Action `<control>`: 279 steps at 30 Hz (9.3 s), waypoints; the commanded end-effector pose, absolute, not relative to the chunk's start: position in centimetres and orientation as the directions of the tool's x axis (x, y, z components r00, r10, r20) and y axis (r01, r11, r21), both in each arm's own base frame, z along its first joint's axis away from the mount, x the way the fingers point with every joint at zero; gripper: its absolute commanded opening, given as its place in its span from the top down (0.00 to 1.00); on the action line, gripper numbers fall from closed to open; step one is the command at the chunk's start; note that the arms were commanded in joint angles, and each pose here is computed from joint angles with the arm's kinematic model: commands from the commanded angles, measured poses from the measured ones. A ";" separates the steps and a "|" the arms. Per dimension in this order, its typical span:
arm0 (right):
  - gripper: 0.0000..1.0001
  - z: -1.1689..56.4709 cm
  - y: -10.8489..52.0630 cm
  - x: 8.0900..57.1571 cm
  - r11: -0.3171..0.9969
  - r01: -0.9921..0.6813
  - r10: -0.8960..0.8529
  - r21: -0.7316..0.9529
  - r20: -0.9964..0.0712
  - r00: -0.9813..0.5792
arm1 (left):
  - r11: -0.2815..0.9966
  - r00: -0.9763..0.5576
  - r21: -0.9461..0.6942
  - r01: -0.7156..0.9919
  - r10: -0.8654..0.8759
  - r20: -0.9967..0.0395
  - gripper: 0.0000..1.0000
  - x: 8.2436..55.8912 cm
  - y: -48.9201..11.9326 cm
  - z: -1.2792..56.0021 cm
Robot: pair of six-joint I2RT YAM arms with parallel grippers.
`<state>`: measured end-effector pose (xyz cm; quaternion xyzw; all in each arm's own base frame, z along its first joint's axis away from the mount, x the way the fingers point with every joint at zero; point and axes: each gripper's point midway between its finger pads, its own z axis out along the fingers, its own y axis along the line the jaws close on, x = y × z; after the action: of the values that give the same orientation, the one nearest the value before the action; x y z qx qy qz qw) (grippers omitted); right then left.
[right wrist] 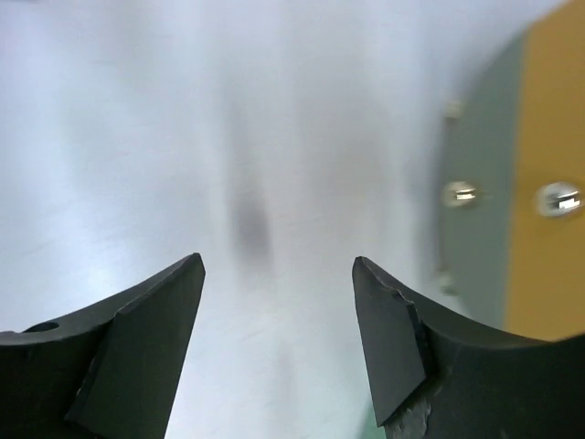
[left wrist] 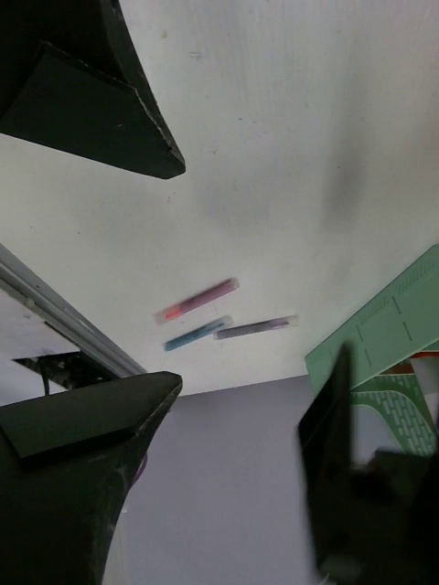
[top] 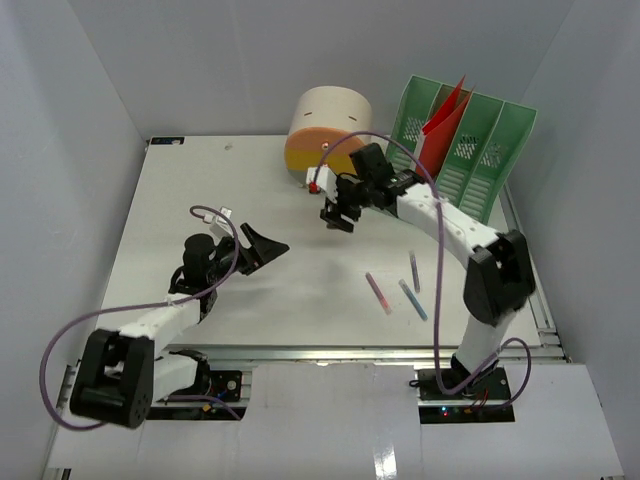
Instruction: Organize the desk
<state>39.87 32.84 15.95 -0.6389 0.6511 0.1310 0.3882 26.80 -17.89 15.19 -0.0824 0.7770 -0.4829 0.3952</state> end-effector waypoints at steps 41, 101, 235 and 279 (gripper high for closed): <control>0.63 24.4 12.5 24.3 0.267 -0.963 -0.051 0.029 -0.998 -0.045 | 0.218 -0.562 -0.975 0.028 -0.803 -0.196 0.55 55.2 -30.4 7.3; 0.50 2.5 8.5 31.0 0.917 -0.385 -0.286 0.101 -0.507 -0.813 | 0.819 -0.337 -0.573 0.019 -0.534 -0.775 0.02 30.8 -11.6 16.0; 0.34 5.4 10.2 22.5 0.594 -0.803 -0.679 0.048 -0.505 -0.532 | 0.516 -0.602 -0.854 0.070 -0.661 -0.448 0.28 40.9 -27.2 25.3; 0.79 21.0 34.8 45.4 0.198 -0.788 -0.797 -0.583 -0.564 0.217 | 0.459 -0.665 -0.884 0.091 -0.633 -0.397 0.02 18.8 -17.6 10.3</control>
<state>41.17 33.59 23.00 -0.6457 0.6125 0.0349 0.4545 19.34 -17.43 11.67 -0.1829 0.7543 -0.4956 0.3898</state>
